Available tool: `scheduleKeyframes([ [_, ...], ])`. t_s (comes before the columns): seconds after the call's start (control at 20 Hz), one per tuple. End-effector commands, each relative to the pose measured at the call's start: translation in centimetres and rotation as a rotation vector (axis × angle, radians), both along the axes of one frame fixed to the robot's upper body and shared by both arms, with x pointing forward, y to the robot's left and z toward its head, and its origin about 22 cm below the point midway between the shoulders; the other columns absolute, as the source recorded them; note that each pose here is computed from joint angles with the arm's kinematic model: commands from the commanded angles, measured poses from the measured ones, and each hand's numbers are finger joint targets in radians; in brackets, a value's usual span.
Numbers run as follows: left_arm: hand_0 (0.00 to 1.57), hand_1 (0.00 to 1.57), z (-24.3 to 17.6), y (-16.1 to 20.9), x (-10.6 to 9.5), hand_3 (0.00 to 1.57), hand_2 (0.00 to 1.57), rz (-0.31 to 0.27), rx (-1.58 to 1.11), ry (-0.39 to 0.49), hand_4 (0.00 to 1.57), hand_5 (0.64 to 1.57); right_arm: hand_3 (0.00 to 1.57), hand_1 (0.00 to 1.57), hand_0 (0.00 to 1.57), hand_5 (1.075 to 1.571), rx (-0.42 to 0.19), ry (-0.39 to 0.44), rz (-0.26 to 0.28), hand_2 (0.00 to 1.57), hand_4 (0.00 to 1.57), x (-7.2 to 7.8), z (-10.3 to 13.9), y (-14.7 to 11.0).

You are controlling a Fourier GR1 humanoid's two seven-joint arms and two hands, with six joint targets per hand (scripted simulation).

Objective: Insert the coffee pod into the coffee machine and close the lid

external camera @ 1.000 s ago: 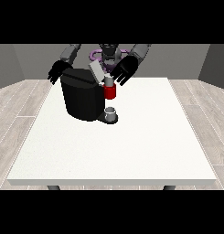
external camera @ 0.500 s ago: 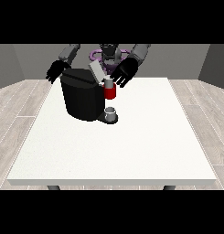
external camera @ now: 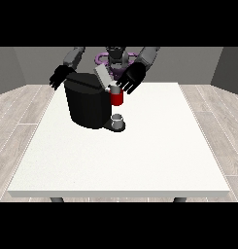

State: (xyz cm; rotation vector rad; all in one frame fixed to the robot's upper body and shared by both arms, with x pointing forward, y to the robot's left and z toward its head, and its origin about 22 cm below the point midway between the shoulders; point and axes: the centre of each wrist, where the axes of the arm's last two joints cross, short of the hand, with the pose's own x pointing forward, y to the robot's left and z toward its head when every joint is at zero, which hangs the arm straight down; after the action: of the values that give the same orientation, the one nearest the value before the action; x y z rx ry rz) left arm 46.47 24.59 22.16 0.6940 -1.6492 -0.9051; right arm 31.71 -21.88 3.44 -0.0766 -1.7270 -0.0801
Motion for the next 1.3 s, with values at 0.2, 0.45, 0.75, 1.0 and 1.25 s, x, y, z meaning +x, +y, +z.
scheduleKeyframes([
  [0.2, 1.15, 1.15, 0.4, -0.7, 0.0, 1.02, 1.18, -0.004, 0.039, -0.047, 0.45, 1.571, 0.00, 0.00, 0.00, 1.571, -0.002, 0.002, 0.001, 0.00, 0.40, 0.1, -0.4, 0.0],
  [0.45, 1.06, 1.06, 0.3, 2.7, -0.4, 0.94, 1.11, -0.002, 0.033, -0.057, 0.39, 1.571, 0.00, 0.00, 0.00, 1.571, 0.004, -0.034, -0.013, 0.00, 0.44, 0.7, 2.0, -2.0],
  [0.75, 1.06, 1.06, -0.9, 1.6, -0.3, 0.95, 1.12, -0.007, 0.081, -0.066, 0.36, 1.571, 0.00, 0.00, 0.00, 1.571, 0.009, -0.011, 0.017, 0.00, 0.46, 0.0, 1.2, 0.6],
  [1.0, 0.00, 0.00, -0.5, 1.2, -0.3, 0.11, 0.38, -0.073, 0.147, -0.032, 0.00, 1.571, 0.00, 0.00, 0.00, 1.571, -0.011, -0.017, -0.041, 0.00, 0.45, 0.5, 0.8, 0.0],
  [1.25, 0.00, 0.00, 1.5, -0.6, -0.1, 0.00, 0.00, -0.059, 0.181, 0.004, 0.00, 1.571, 0.00, 0.00, 0.00, 1.571, 0.019, -0.007, -0.032, 0.00, 0.37, 0.9, -0.3, 0.3],
])
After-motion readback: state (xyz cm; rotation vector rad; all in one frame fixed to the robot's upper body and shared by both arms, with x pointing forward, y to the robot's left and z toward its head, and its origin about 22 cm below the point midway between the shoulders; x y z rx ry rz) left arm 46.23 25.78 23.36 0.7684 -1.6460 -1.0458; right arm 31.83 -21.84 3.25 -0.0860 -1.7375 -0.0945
